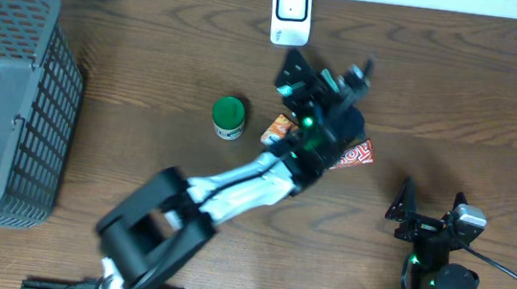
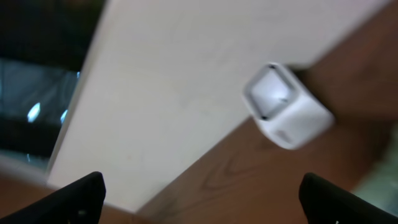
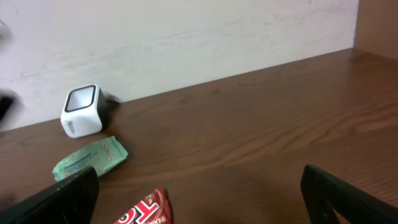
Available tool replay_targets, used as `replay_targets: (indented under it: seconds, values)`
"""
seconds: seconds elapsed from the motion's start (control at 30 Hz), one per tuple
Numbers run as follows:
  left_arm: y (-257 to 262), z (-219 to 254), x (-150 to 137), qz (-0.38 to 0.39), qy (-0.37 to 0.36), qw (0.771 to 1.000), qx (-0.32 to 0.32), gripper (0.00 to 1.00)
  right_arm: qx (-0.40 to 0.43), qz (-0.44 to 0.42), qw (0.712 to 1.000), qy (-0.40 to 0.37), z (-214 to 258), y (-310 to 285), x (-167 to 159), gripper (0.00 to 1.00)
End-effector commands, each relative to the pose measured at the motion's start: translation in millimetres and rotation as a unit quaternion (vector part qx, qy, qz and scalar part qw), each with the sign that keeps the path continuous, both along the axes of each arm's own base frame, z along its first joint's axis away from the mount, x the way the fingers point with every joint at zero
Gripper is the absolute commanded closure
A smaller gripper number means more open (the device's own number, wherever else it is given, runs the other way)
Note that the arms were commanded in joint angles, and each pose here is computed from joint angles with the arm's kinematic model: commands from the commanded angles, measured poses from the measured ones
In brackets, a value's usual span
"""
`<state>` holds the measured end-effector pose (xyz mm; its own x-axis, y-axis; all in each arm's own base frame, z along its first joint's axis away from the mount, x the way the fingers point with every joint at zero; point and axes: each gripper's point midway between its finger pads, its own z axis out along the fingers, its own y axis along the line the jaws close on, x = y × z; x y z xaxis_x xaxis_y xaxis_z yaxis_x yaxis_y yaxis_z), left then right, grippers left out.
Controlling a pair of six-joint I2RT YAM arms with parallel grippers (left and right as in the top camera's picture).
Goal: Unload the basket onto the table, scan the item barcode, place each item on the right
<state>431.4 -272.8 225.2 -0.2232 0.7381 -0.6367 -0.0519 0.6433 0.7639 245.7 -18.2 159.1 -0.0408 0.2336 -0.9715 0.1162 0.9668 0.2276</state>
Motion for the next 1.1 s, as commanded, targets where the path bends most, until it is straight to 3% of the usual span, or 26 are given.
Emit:
replay_targets:
  seconds: [0.0,0.13,0.23,0.33,0.67,0.8,0.9,1.07]
  values:
    - [29.8,48.3,-3.8,0.028,-0.036,0.995,-0.092,0.03,0.001,0.006,1.000,0.000,-0.5,3.1,0.1,0.01]
    - [35.6,58.2,-15.1,-0.066,0.048,0.988,-0.128,0.03,0.001,0.006,1.000,0.000,-0.5,3.1,0.1,0.01]
    - [39.2,55.3,-37.3,-0.167,0.150,0.961,-0.160,0.02,0.001,0.006,1.000,0.000,-0.5,3.1,0.1,0.01]
    - [61.3,69.2,-52.9,-0.209,0.187,0.942,-0.187,0.02,0.001,0.006,1.000,-0.001,-0.2,3.1,0.1,0.01]
    - [218.9,209.6,-67.6,-0.101,-0.024,0.962,-0.251,0.02,0.029,0.035,0.998,-0.035,15.9,13.5,1.3,0.01]
    - [270.7,223.5,-89.1,-0.039,-0.054,0.966,-0.250,0.02,0.088,0.163,0.982,-0.045,24.5,57.7,-3.0,0.01]
    - [298.9,230.5,-105.3,-0.001,-0.072,0.966,-0.248,0.02,0.109,0.216,0.970,-0.003,8.7,77.0,-7.3,0.01]
    - [318.5,244.3,-125.6,0.024,-0.101,0.964,-0.245,0.02,0.153,0.225,0.960,0.069,-0.9,84.4,-9.1,0.01]
